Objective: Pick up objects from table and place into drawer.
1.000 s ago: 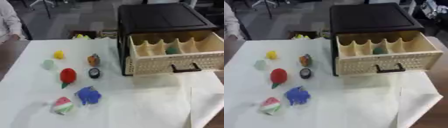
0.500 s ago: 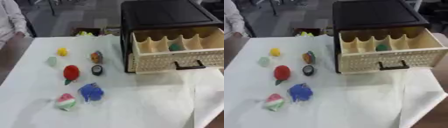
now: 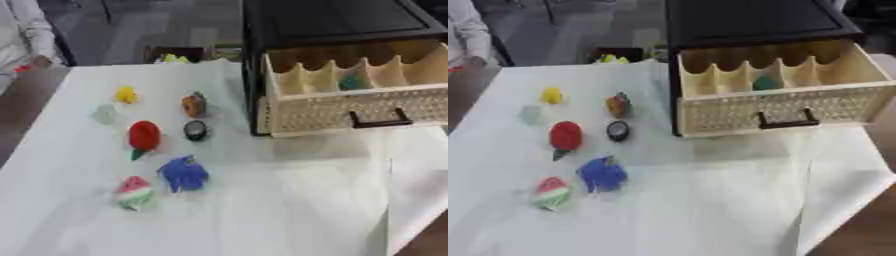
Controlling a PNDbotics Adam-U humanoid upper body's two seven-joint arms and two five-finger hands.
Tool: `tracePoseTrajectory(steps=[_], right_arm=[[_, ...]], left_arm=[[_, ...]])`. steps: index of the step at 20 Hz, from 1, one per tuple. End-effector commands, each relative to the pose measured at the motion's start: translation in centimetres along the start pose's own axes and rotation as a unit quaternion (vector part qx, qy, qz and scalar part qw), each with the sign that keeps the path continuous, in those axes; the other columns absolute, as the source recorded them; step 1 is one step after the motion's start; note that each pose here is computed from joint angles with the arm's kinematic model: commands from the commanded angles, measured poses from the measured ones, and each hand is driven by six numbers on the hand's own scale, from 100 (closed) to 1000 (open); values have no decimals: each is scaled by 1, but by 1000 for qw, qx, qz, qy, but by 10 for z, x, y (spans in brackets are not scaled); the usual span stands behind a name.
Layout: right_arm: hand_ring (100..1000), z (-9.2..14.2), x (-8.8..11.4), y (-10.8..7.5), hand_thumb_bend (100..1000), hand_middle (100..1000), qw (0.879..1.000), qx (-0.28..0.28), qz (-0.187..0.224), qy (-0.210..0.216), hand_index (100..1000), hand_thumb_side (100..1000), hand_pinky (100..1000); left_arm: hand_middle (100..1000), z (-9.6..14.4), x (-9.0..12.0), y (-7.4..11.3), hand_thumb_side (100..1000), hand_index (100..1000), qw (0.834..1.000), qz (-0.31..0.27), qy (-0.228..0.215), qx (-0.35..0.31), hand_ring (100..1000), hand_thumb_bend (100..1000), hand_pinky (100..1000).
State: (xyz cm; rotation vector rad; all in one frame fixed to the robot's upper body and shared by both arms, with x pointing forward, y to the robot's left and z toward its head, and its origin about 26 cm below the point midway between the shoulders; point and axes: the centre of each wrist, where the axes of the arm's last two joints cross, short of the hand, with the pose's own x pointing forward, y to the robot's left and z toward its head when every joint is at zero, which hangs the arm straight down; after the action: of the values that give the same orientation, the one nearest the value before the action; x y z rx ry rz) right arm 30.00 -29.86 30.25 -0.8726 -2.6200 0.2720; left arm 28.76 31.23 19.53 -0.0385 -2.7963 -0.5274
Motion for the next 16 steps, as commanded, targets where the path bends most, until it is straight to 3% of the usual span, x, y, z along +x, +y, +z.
tracePoseTrajectory(steps=[1, 10, 16], right_arm=[[569, -8, 7, -3, 411, 604, 1000, -12, 5, -23, 854, 922, 328], [587, -10, 10, 2, 350, 618, 999, -35, -3, -30, 865, 923, 367], [586, -10, 9, 2, 355, 618, 999, -36, 0, -28, 864, 927, 366]], left_arm=[[635, -13, 7, 13, 588, 846, 997, -48, -11, -61, 619, 100, 512], [683, -30, 12, 24, 498, 876, 973, -148, -16, -177, 675, 100, 544], [717, -48, 17, 31, 468, 914, 937, -207, -48, -277, 718, 100, 583]])
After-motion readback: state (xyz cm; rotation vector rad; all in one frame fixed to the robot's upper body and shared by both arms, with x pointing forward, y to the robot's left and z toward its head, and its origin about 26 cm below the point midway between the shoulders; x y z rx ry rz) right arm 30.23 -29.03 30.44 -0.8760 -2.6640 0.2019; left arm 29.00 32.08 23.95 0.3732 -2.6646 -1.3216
